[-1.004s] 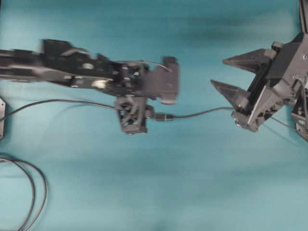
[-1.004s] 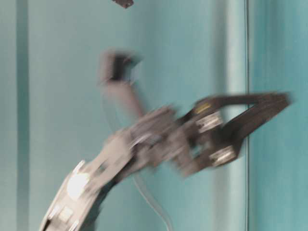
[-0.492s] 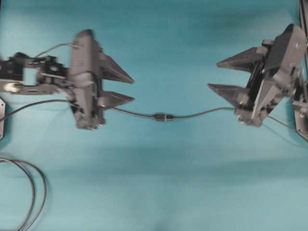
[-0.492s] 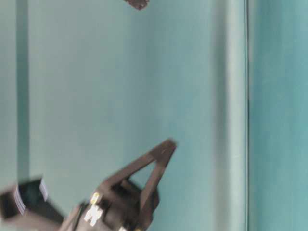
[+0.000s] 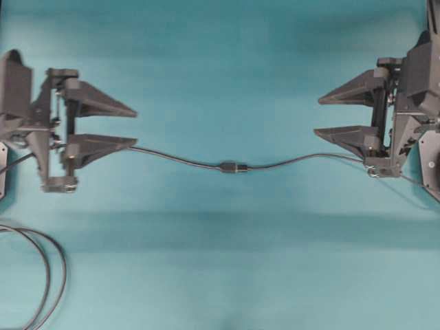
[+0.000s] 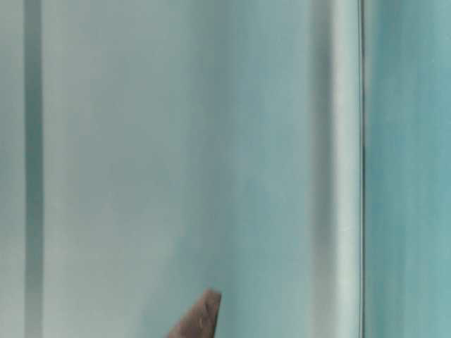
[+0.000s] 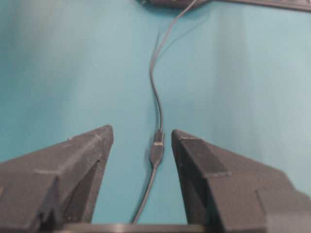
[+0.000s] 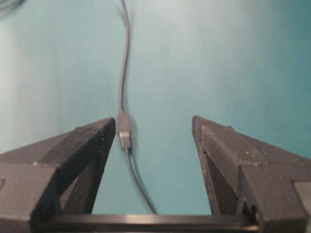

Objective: Insert the USB using both arms.

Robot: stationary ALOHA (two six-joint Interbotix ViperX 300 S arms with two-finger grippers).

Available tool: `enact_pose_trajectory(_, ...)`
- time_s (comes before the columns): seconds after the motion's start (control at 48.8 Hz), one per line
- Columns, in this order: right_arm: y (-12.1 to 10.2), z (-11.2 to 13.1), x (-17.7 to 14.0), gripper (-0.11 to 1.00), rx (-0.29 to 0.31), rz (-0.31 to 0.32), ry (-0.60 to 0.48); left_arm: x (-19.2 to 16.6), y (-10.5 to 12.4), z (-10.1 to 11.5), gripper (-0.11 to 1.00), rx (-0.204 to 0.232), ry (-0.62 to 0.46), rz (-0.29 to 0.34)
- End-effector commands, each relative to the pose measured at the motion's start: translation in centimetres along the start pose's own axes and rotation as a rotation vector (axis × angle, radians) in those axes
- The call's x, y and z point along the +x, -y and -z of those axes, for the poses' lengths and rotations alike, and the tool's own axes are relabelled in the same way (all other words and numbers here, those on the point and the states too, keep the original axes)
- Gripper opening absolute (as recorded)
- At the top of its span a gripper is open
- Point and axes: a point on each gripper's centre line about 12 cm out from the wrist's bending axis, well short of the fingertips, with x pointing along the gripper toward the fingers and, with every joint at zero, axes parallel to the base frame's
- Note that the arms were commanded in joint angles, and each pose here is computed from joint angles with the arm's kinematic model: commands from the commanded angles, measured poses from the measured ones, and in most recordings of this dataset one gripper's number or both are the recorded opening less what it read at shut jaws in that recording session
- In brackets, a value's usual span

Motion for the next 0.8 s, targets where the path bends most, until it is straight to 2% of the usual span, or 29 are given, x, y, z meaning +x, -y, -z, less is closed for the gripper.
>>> enact_pose_trajectory(0.0,0.0,0.2,0.0,0.69,-0.012,-0.004,-0.003,-1.0,0.3,0.4,0.82,0.007,0.027,0.011)
enact_pose_trajectory(0.082,0.2,1.0,0.0,0.69,-0.054,-0.002,-0.021,-1.7,0.2,1.2,0.82,0.012,0.024,0.011)
enact_pose_trajectory(0.184,0.3,1.6,0.0,0.69,-0.138,-0.002,-0.034,-2.3,0.2,1.8,0.82,0.034,0.021,0.013)
enact_pose_trajectory(0.348,0.1,2.1,0.1,0.69,-0.278,-0.027,-0.04,-2.4,0.2,3.2,0.82,0.14,-0.015,0.016)
enact_pose_trajectory(0.43,0.0,2.2,0.1,0.69,-0.281,-0.035,-0.041,-2.3,0.2,3.9,0.82,0.18,-0.032,0.019)
enact_pose_trajectory(0.492,0.1,2.5,0.1,0.69,-0.27,-0.034,-0.046,-2.4,0.1,4.2,0.82,0.19,-0.037,0.018)
enact_pose_trajectory(0.656,0.2,3.3,0.1,0.69,-0.246,-0.032,-0.067,-2.6,0.1,5.5,0.82,0.189,-0.064,0.019)
enact_pose_trajectory(0.779,0.2,3.5,0.0,0.69,-0.244,-0.034,-0.071,-2.5,0.1,5.3,0.82,0.191,-0.06,0.022)
